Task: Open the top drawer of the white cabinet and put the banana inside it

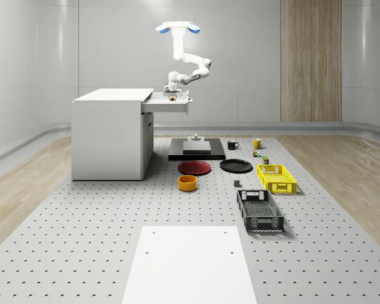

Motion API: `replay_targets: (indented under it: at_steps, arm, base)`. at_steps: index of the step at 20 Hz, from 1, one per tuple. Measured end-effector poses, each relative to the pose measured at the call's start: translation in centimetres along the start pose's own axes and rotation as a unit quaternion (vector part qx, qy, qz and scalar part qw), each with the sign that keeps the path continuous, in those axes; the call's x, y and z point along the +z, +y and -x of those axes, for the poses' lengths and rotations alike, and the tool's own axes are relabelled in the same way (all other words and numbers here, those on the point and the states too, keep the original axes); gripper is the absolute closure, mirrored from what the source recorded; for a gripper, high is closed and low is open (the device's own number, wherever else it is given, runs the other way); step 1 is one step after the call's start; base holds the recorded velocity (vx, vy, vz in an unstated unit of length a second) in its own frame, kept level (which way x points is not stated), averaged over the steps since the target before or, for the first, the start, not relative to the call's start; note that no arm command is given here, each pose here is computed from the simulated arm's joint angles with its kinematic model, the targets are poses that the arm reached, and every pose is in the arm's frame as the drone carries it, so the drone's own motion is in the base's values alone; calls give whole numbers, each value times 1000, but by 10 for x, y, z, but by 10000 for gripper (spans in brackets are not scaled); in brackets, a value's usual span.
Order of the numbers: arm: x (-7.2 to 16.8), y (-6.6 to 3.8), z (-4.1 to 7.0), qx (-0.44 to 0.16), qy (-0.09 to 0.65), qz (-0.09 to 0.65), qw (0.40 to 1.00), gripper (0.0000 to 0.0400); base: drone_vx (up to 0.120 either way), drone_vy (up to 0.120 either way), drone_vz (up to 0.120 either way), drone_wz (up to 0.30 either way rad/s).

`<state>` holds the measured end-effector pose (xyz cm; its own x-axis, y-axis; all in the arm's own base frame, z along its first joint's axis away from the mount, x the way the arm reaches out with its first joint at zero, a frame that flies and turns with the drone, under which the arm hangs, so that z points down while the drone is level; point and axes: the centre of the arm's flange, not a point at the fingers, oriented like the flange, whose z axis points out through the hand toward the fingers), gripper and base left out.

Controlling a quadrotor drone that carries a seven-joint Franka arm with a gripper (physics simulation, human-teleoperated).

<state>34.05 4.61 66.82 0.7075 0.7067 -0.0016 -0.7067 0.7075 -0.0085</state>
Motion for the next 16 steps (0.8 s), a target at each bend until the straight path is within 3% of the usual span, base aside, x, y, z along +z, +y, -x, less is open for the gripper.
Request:
replay_targets:
  at_steps: [3,6,10,16]
  arm:
    - [2,1,-1,0,-1,-1,1000,100]
    - [-2,1,-1,0,-1,-2,1000,47]
    - [-13,1,-1,0,-1,-3,1000,17]
    - [-20,1,-1,0,-1,-3,1000,4]
  base:
    - [0,0,0,0]
    - [0,0,0,0]
    - [0,0,0,0]
    - [0,0,0,0]
